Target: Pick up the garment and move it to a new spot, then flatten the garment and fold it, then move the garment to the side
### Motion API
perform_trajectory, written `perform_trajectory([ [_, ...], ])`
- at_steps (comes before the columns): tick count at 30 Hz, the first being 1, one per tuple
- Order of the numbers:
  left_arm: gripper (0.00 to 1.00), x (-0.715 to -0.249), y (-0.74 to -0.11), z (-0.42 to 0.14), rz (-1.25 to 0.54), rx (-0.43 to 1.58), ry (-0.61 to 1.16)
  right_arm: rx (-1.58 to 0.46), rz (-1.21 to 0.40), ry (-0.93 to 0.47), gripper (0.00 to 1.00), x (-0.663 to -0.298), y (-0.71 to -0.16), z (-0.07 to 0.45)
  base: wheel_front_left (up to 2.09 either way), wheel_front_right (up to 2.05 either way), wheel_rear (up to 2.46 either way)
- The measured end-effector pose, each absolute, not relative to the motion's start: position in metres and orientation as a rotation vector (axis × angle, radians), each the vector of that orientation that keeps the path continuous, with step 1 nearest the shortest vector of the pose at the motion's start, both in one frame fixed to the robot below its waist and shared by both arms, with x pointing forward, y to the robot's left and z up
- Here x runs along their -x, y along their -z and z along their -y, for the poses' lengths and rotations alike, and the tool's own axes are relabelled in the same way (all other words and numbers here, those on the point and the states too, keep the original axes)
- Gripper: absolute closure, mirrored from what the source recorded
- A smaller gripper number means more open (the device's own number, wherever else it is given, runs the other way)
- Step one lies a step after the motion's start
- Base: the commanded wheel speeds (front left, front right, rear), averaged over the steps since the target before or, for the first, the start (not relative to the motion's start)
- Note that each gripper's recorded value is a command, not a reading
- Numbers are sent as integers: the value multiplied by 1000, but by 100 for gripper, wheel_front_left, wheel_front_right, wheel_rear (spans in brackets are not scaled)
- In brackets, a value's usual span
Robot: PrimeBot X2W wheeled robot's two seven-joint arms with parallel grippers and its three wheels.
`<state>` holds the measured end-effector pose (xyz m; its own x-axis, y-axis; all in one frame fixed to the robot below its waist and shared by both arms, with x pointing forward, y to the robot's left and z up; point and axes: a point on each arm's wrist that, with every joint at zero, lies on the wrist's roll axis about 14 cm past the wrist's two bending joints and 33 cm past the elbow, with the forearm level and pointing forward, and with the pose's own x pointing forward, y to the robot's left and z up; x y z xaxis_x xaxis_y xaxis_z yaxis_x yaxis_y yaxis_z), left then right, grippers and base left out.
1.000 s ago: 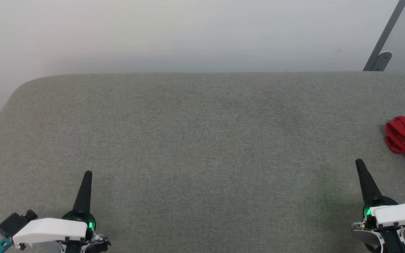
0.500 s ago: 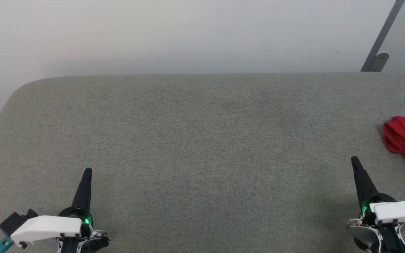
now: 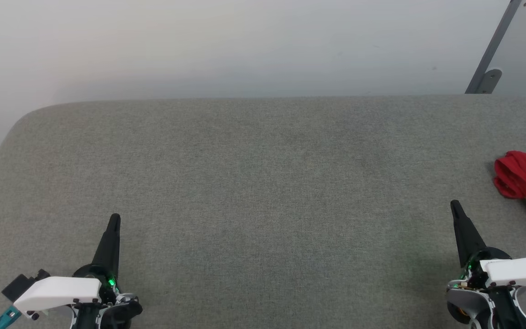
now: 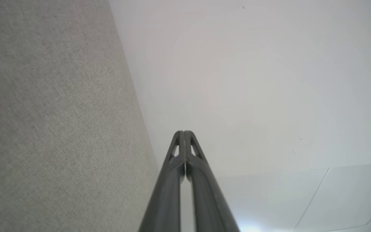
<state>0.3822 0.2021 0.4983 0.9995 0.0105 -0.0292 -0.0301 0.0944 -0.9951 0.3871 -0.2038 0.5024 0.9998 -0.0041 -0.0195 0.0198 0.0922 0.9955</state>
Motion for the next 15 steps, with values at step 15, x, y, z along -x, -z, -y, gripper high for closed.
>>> perform_trajectory([
  [15,100,-387,-504,-199,-10,1572,-7,-1572,-4,5,100,-388,-505,200,0,0,0],
])
